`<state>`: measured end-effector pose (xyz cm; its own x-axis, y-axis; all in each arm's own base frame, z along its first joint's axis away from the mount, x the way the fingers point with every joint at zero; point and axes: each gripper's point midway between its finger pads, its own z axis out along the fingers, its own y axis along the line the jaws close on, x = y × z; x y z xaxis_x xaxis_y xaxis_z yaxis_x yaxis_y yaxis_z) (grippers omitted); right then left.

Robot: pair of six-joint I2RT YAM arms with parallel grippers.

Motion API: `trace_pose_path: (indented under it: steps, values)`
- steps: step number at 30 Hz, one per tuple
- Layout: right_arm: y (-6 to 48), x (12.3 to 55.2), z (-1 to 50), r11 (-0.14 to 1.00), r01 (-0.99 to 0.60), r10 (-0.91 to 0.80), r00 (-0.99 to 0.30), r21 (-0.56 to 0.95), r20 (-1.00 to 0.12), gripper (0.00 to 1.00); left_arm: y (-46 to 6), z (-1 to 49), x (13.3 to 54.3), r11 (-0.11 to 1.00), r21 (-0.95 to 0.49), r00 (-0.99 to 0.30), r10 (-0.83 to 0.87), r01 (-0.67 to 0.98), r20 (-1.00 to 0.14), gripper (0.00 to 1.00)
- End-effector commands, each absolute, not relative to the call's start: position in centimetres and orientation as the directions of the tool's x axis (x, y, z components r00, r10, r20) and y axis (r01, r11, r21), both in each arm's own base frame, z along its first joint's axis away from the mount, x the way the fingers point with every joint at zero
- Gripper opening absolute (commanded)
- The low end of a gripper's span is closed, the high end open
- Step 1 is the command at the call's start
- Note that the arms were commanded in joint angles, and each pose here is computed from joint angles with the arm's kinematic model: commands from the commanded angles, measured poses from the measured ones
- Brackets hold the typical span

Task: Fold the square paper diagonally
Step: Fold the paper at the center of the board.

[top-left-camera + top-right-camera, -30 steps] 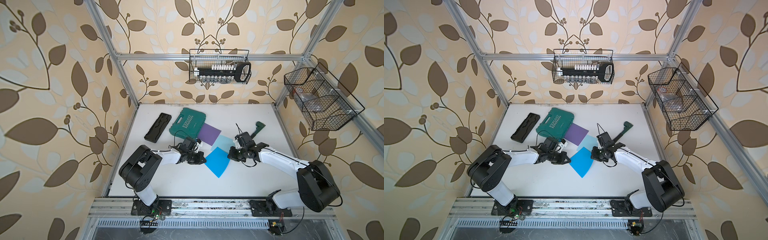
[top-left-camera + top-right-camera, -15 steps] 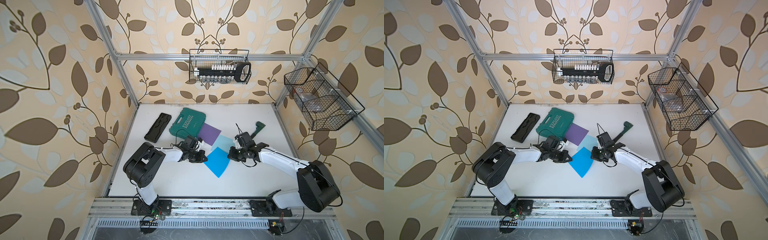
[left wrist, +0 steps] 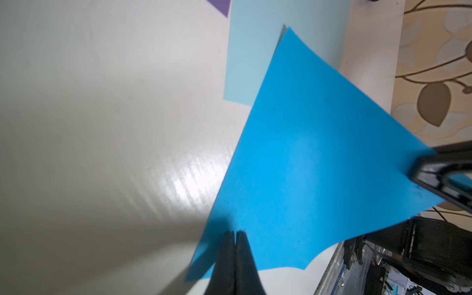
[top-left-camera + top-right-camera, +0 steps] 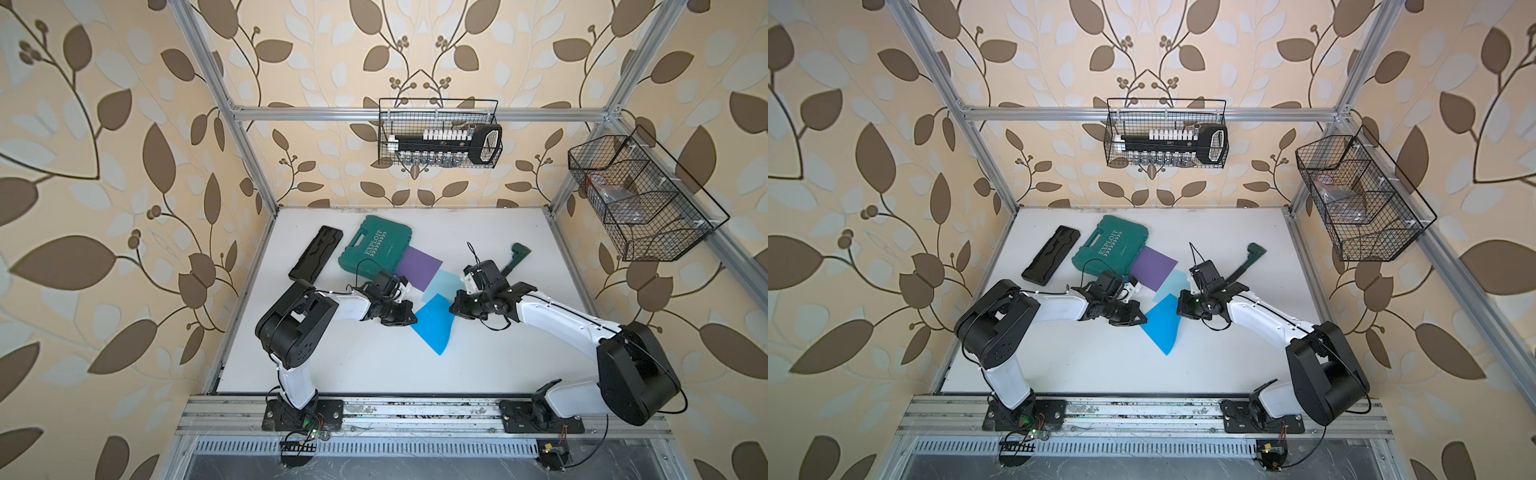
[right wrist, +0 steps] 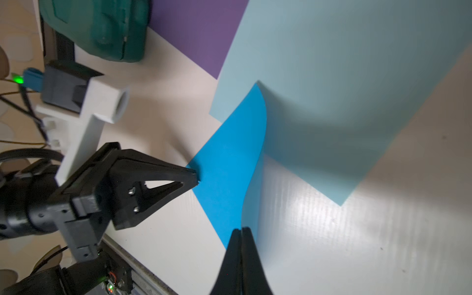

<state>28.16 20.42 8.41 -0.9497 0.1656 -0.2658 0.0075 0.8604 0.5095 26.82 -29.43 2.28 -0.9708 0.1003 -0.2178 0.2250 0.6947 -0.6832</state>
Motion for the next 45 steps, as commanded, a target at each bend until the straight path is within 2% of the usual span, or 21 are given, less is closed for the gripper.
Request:
trace_pose_path:
  steps: [1,19,45]
  values:
    - [23.1,29.0,9.6,0.833,-0.07,0.11,-0.952,0.55,-0.287,0.0,-29.6,1.8,26.3,0.706,-0.673,-0.973,0.122,0.222,-0.194,0.0]
    - [27.8,29.9,5.5,0.852,-0.099,0.023,-0.974,0.514,-0.227,0.02,-29.8,2.0,26.2,0.7,-0.676,-0.972,0.124,0.228,-0.2,0.0]
    - [29.1,30.2,2.7,0.865,-0.076,0.02,-0.983,0.496,-0.185,0.05,-29.8,2.0,26.2,0.703,-0.675,-0.972,0.124,0.227,-0.198,0.0]
